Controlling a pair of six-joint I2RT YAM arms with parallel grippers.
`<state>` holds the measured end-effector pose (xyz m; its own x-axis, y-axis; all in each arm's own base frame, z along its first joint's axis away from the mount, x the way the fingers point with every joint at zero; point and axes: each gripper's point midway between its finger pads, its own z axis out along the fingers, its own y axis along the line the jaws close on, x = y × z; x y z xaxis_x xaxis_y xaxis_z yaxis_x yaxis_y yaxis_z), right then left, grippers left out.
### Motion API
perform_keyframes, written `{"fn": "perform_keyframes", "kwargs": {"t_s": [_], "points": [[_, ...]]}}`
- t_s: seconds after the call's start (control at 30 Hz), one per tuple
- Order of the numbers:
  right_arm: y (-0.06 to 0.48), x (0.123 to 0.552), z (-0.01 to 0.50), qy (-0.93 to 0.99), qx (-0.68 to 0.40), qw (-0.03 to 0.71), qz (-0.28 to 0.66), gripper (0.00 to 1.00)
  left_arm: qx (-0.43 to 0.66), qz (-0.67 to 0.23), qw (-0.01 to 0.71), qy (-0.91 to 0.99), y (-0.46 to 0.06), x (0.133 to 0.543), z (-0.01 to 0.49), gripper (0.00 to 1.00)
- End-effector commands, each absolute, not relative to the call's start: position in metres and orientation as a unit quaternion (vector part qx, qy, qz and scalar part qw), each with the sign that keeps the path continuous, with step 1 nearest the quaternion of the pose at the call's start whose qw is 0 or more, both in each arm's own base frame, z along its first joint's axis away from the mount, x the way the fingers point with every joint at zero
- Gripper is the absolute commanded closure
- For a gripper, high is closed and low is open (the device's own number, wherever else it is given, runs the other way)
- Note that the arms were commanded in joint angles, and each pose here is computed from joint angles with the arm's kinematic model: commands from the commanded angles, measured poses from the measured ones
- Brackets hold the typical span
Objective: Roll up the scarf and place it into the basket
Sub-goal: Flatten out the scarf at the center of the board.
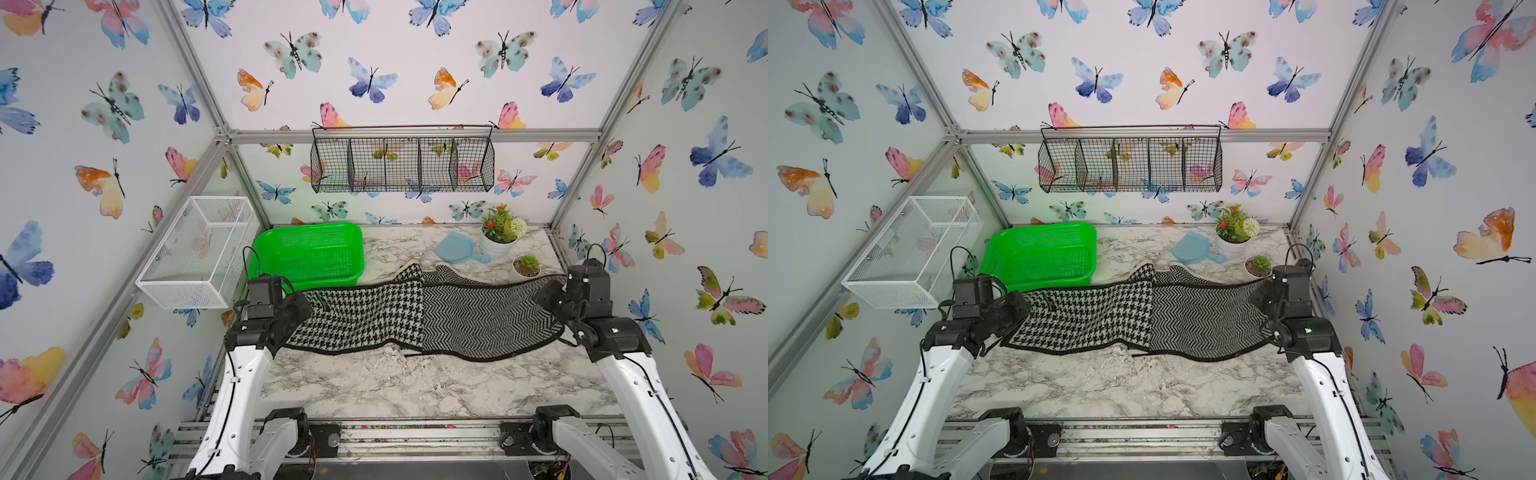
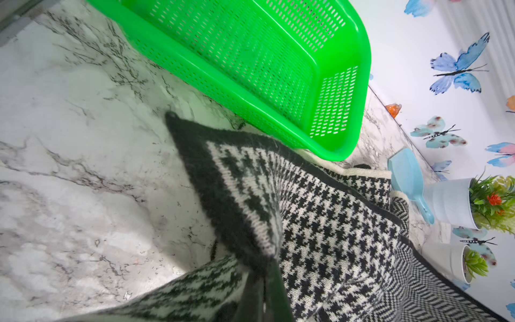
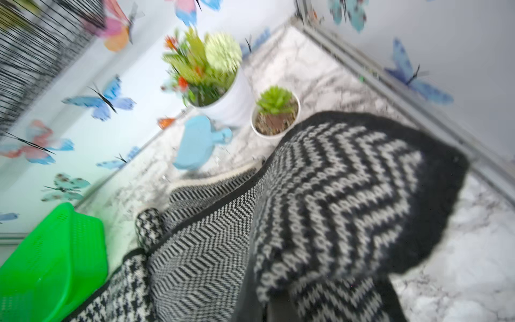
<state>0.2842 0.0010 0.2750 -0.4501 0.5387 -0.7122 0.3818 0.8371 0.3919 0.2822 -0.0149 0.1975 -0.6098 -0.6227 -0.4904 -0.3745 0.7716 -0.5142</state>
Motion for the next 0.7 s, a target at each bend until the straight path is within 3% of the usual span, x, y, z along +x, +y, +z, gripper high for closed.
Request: {"fn": "perform_keyframes", "kwargs": {"t_s": [0.0, 0.23, 0.47, 0.67], "points": [[-0.009, 0.285, 0.311, 0.841, 0.254, 0.475, 0.052, 0.98, -0.290, -0.175, 0.356, 0.871, -0.008, 0.275, 0.216, 1.00], [-0.021, 0.293, 0.400, 0.795, 0.239, 0.557, 0.030, 0.98, -0.305, -0.186, 0.389, 0.849, -0.005, 0.270, 0.250, 1.00], [-0.036, 0.274, 0.499, 0.739, 0.229, 0.634, -0.001, 0.98, -0.320, -0.180, 0.421, 0.829, 0.002, 0.259, 0.285, 1.00], [-0.035, 0.278, 0.541, 0.723, 0.213, 0.657, -0.004, 0.98, -0.327, -0.168, 0.423, 0.828, 0.007, 0.253, 0.303, 1.00]]}}
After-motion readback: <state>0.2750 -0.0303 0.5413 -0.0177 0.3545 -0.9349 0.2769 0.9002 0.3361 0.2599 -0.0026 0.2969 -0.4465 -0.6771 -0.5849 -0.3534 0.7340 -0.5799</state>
